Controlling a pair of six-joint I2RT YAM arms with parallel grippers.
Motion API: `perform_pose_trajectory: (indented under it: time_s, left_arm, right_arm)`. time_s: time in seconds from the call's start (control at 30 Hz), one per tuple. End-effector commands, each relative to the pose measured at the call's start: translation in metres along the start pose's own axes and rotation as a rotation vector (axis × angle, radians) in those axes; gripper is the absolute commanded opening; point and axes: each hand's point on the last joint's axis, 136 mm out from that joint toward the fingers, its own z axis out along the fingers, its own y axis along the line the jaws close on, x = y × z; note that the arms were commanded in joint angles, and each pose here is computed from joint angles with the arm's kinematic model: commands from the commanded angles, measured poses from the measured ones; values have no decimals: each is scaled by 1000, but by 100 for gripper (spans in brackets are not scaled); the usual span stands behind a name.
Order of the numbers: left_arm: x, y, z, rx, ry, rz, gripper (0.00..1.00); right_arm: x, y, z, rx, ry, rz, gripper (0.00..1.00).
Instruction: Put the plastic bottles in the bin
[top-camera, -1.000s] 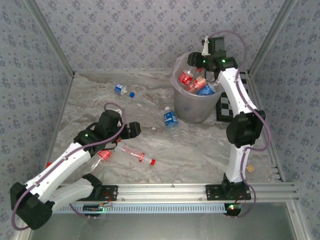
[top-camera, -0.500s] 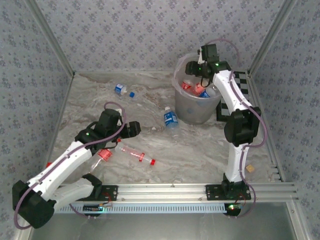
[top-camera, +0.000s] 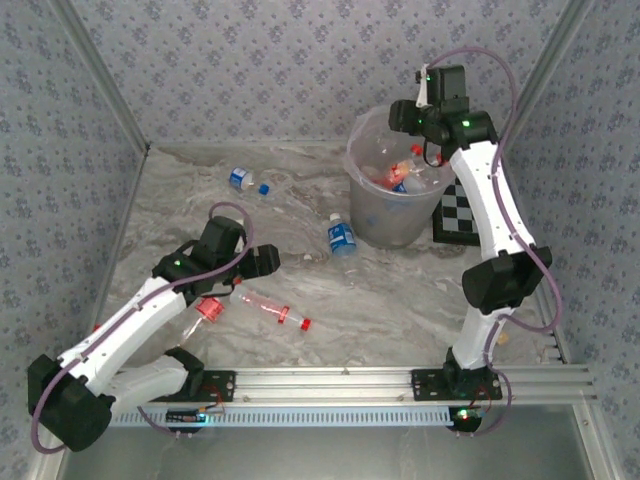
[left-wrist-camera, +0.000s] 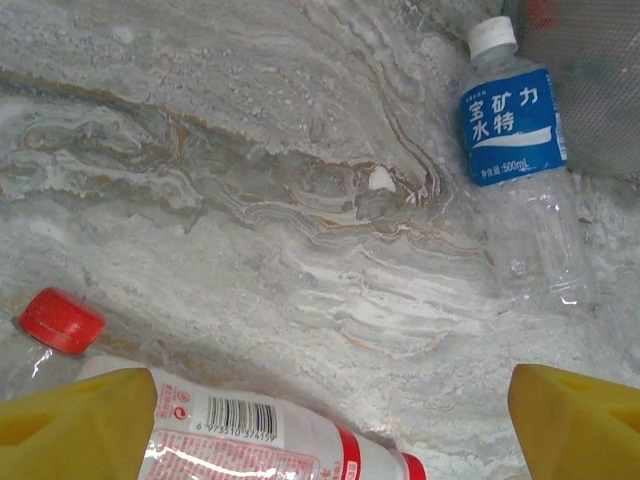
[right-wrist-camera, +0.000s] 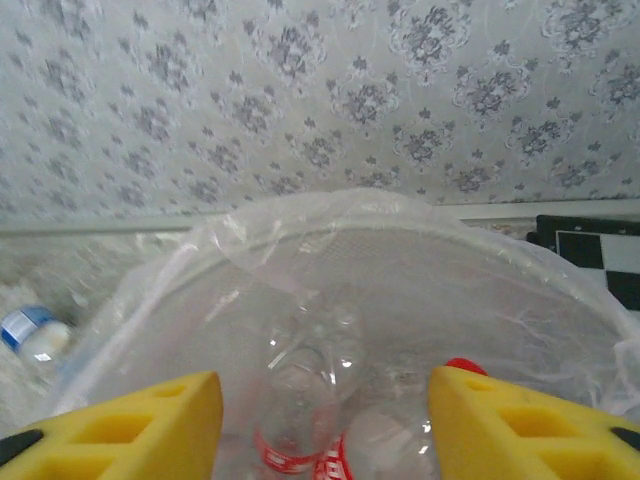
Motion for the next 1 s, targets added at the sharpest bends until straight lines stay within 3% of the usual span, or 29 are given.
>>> perform_pose_trajectory:
  time_s: [0.0, 0.17, 0.27, 0.33, 0.43, 0.5, 0.77, 0.97]
  left_arm:
    - [7, -2, -8, 5, 36, -64, 91]
    - [34, 7, -9, -43, 58, -311, 92]
    - [52, -13, -5, 10, 62, -406, 92]
    - [67, -15, -2, -32, 90, -467, 92]
    - [88, 6, -1, -206, 121, -515, 92]
    - [94, 8, 4, -242, 120, -526, 92]
    - [111, -4, 46, -214, 148, -600, 94]
    - [132, -19, 76, -191, 247, -626, 94]
  right_arm:
    - [24, 1, 22, -3, 90, -12, 48]
    - [19, 7, 9, -29, 52, -3, 50]
    - [13, 4, -9, -23, 18, -1, 60]
    - [14, 1, -20, -21, 7, 0, 68]
    - [18, -3, -37, -30, -12, 10, 78]
    - [22, -5, -46, -36, -19, 14, 80]
    - [24, -14, -87, -48, -69, 29, 81]
    - [18, -20, -116, -63, -127, 62, 83]
